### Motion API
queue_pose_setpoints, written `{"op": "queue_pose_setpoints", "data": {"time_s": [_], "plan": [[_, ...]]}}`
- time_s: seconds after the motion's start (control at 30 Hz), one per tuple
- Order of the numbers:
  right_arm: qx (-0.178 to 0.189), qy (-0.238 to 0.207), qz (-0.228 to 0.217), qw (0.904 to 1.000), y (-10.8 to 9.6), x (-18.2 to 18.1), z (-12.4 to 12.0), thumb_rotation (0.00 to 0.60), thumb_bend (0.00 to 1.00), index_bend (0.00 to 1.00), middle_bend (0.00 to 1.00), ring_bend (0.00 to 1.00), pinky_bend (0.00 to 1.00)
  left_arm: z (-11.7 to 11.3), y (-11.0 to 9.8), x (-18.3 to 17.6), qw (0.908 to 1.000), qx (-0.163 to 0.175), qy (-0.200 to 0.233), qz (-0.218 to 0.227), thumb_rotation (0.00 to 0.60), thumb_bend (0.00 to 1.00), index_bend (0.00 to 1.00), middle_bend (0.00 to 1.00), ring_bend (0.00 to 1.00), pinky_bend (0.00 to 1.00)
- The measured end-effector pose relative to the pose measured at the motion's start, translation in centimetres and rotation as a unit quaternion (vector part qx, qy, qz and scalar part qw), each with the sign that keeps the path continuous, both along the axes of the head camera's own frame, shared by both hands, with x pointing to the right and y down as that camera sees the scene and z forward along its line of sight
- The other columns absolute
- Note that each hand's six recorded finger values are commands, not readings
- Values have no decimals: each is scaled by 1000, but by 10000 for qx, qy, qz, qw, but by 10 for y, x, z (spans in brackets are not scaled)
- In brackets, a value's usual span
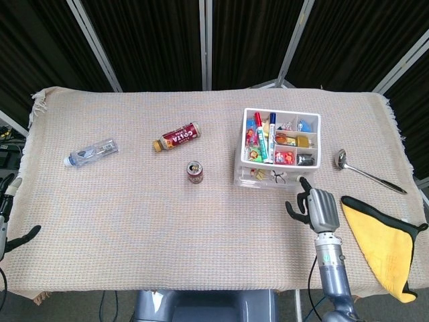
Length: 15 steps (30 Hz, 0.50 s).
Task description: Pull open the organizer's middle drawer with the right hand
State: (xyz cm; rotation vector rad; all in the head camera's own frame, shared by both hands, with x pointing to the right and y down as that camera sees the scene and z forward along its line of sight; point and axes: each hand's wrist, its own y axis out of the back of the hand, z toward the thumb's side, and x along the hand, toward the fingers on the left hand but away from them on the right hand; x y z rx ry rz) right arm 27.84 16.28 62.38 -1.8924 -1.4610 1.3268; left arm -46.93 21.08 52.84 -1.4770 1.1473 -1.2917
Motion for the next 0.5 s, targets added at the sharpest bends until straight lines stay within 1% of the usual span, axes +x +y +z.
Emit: {"op": "queue_pose_setpoints", "data": {"time_s": [0.1,0.3,0.5], "plan": [[-41,6,38,10000,-1,1,4,600,335,401,869,873,676,0,0,1,10000,-9,18,11,600,78,0,0,0,0],[-22,-64,48,10000,0,1,4,600,344,481,870,873,677,1,0,1,10000,-16,-7,12,600,78,0,0,0,0],[56,-130,16,9999,3,0,-1,600,345,515,870,873,677,1,0,1,10000,-28,-10,20,600,78,0,0,0,0]]}}
